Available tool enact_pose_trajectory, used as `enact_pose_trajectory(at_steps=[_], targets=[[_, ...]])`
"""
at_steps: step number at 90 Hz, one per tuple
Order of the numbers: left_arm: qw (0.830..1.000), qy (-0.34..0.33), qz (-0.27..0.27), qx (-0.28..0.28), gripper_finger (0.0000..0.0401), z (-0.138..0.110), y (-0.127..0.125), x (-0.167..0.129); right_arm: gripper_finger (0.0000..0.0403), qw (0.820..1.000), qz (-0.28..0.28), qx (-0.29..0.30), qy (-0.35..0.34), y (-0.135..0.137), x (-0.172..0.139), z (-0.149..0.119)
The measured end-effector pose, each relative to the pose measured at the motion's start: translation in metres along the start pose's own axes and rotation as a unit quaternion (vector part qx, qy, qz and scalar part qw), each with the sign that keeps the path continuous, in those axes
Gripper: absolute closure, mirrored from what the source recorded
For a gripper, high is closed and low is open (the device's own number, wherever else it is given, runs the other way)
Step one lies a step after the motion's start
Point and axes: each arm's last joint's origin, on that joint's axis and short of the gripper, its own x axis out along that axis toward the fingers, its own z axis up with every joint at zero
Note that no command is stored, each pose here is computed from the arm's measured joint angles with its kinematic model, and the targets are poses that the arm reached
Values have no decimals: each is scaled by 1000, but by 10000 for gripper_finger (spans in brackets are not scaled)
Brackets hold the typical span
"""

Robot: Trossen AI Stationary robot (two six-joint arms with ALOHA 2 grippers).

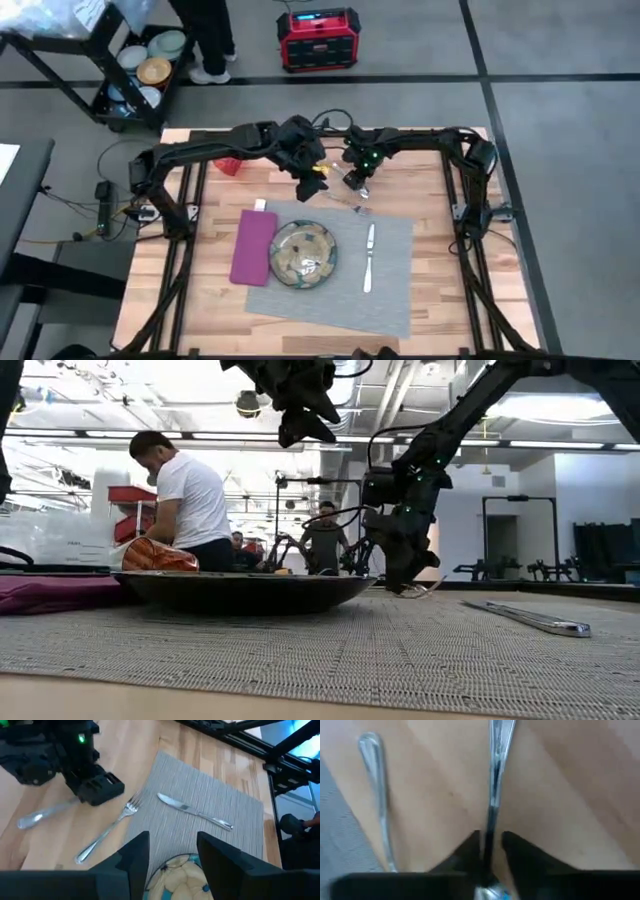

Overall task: Set table place
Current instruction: Put the silver spoon to the right of the silver table knife on the table mat

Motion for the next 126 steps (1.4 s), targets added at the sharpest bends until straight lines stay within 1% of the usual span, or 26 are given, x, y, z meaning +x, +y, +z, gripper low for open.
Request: enact_pose_trajectory(at_steps=[3,10,21,24,34,42,52,60,69,72,79,87,94,99,112,126], targets=[[1000,1,-1,1,252,0,-1,0,386,1000,0,-4,1,0,0,0],[1000,-1,-3,4,252,0,-2,1,393,1000,-3,0,-2,-3,-3,0],[1000,1,-4,4,252,0,-2,1,398,1000,1,6,-10,-7,-22,-2],[1000,0,-3,4,252,0,-2,1,399,1000,2,7,-15,-7,-32,-4],[1000,0,-3,8,252,0,-2,1,400,998,11,-1,-67,-2,-83,-8],[1000,0,-3,13,252,0,-2,1,401,998,9,-5,-67,5,-116,-25],[1000,3,-3,16,252,-1,-2,1,401,998,5,-20,-67,22,-155,-50],[1000,3,-2,20,252,-1,-1,0,401,998,2,-28,-55,36,-173,-76],[1000,7,-2,26,252,-2,-1,0,402,999,0,-24,-31,50,-177,-107],[1000,8,-1,26,252,-2,-1,0,402,999,-8,-20,-27,53,-176,-116],[1000,8,1,30,252,-2,0,0,402,998,-58,-6,-5,57,-174,-142],[999,8,6,30,252,-2,0,0,402,991,-123,22,36,55,-166,-165],[999,8,9,37,252,-2,0,0,401,985,-148,37,76,55,-158,-182],[999,8,9,42,252,-2,0,0,400,982,-154,40,101,56,-150,-190],[999,9,10,48,252,-2,0,0,400,981,-132,47,136,65,-129,-206],[998,16,12,53,252,-3,1,0,401,974,-154,56,158,70,-116,-222]])
